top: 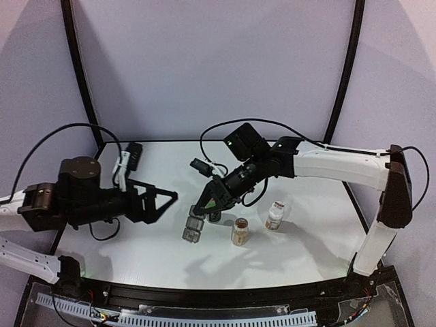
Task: Sort the pills into containers
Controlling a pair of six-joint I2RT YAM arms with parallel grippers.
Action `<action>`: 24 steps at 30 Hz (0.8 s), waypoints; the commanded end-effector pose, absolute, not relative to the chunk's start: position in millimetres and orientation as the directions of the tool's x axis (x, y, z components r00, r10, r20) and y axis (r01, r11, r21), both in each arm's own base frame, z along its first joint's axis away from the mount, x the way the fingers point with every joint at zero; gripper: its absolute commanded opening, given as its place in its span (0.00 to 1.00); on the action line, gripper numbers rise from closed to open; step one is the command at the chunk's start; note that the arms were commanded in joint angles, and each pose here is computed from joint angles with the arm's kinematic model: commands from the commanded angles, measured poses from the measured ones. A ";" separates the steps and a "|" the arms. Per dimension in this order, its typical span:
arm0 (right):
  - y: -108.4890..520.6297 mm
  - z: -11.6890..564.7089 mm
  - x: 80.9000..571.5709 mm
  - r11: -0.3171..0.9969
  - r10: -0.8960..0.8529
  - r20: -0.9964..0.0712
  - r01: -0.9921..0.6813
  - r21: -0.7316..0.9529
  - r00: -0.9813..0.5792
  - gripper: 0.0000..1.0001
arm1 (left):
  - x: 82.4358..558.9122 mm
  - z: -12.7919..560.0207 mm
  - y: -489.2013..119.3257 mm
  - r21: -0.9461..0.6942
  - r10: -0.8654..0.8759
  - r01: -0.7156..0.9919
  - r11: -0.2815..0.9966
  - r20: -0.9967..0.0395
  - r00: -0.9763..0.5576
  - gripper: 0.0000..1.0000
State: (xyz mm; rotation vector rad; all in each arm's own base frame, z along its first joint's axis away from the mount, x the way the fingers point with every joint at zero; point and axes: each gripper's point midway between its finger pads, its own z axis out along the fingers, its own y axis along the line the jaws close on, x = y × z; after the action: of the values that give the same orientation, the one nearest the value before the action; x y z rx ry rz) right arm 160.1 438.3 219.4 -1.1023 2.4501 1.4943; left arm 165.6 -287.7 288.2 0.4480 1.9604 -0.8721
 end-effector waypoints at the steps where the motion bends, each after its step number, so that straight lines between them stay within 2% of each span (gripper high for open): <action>1: 466.5 171.0 162.0 0.263 -0.553 -0.380 -0.588 0.765 -0.742 0.01 | 204.3 279.2 -166.1 -0.246 -0.174 0.118 0.962 -0.887 -0.429 0.99; 6: 489.2 108.7 152.3 0.252 -0.626 -0.350 -0.606 0.755 -0.697 0.03 | 206.9 273.3 -124.4 -0.148 -0.173 -0.092 0.985 -0.903 -0.394 0.99; 9: 496.9 83.4 156.2 0.275 -0.634 -0.337 -0.611 0.742 -0.696 0.04 | 208.1 266.0 -115.8 -0.136 -0.185 -0.146 0.980 -0.896 -0.403 0.99; 12: 496.9 68.3 159.4 0.315 -0.633 -0.312 -0.605 0.731 -0.708 0.12 | 211.9 244.3 -108.8 -0.140 -0.210 -0.182 0.973 -0.864 -0.457 0.99; 15: 492.2 69.1 166.6 0.362 -0.630 -0.318 -0.630 0.688 -0.709 0.38 | 220.1 227.7 -104.7 -0.171 -0.253 -0.204 0.964 -0.828 -0.500 0.99; 19: 488.3 105.8 180.9 0.393 -0.609 -0.386 -0.686 0.613 -0.693 0.60 | 227.3 229.7 -99.3 -0.180 -0.262 -0.211 0.961 -0.835 -0.484 0.99; 21: 486.6 130.7 189.2 0.416 -0.596 -0.417 -0.707 0.572 -0.687 0.79 | 231.1 235.3 -98.2 -0.177 -0.259 -0.211 0.961 -0.841 -0.475 0.99; 22: 481.9 140.0 193.1 0.437 -0.597 -0.422 -0.718 0.542 -0.683 0.92 | 233.5 238.5 -96.5 -0.176 -0.261 -0.218 0.960 -0.844 -0.469 0.99; 24: 473.9 159.4 201.1 0.463 -0.586 -0.454 -0.737 0.491 -0.671 0.98 | 237.9 244.5 -94.0 -0.170 -0.261 -0.231 0.958 -0.852 -0.455 0.99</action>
State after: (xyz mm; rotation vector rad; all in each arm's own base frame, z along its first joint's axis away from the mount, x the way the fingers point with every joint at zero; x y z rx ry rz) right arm 180.2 485.5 89.6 -1.1711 2.6183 1.1685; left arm 230.0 -93.4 231.1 -0.3531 2.0837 -0.0239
